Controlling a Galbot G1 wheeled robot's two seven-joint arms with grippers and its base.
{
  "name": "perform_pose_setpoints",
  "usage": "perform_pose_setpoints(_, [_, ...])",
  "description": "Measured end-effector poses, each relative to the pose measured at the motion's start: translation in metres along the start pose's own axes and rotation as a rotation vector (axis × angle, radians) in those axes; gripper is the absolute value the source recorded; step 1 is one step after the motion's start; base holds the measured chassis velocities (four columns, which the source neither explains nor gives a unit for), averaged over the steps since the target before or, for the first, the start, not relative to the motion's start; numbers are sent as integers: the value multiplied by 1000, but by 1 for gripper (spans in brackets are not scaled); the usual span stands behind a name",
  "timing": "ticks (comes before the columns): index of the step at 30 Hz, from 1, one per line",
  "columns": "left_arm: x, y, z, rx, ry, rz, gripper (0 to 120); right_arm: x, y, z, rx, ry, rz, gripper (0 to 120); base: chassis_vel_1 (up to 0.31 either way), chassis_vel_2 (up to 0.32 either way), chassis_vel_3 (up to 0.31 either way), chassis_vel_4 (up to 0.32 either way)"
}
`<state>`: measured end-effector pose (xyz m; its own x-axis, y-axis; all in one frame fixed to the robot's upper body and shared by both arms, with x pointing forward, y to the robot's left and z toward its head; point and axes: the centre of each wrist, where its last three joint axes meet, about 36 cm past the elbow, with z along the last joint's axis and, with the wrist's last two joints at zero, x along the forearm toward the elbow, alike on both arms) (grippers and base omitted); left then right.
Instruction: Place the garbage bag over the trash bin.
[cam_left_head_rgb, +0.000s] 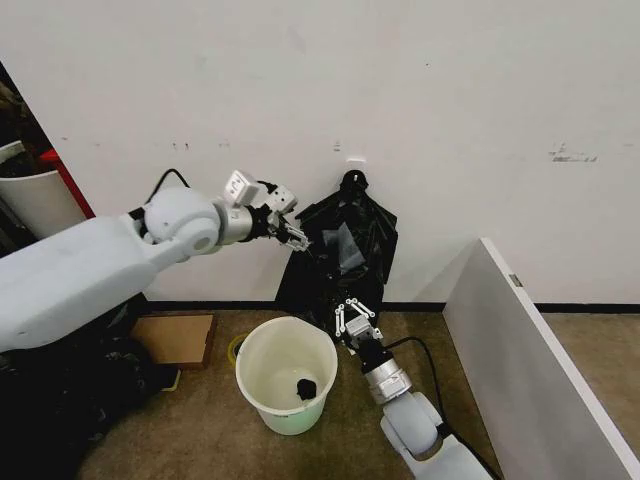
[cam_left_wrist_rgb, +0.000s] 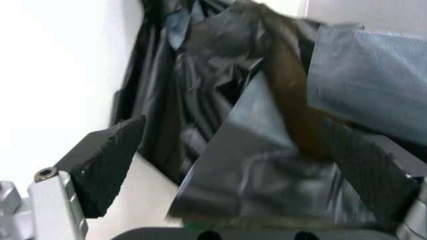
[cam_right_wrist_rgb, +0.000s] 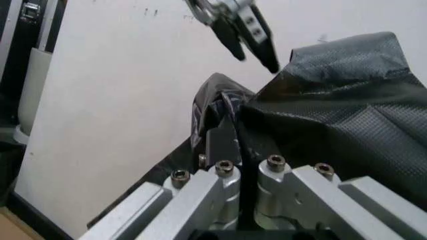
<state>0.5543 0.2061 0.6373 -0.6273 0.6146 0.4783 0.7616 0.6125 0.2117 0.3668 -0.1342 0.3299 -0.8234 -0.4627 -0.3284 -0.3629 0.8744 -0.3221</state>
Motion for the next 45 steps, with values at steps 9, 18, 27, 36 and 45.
perform_pose_setpoints(9, [-36, 5, -7, -20, 69, 4, 99, 0, 0, 0, -3, -1, 1, 0, 0, 0, 0, 0])
perform_pose_setpoints(18, [-68, 2, -19, -7, 87, 31, 98, 0, -5, -4, -1, -6, 4, 0, 0, 0, 0, 0])
perform_pose_setpoints(27, [-79, 0, -23, -13, 141, 26, 69, -1, -9, -5, -1, -7, 7, 0, 0, 0, 0, 0])
perform_pose_setpoints(36, [-81, -2, -25, -8, 150, 22, 41, -3, -10, -4, -2, -8, 10, 0, 0, 0, 0, 0])
perform_pose_setpoints(45, [-72, 0, -22, 26, 116, -1, 10, -5, -9, -2, -8, -2, 21, 0, 0, 0, 0, 0])
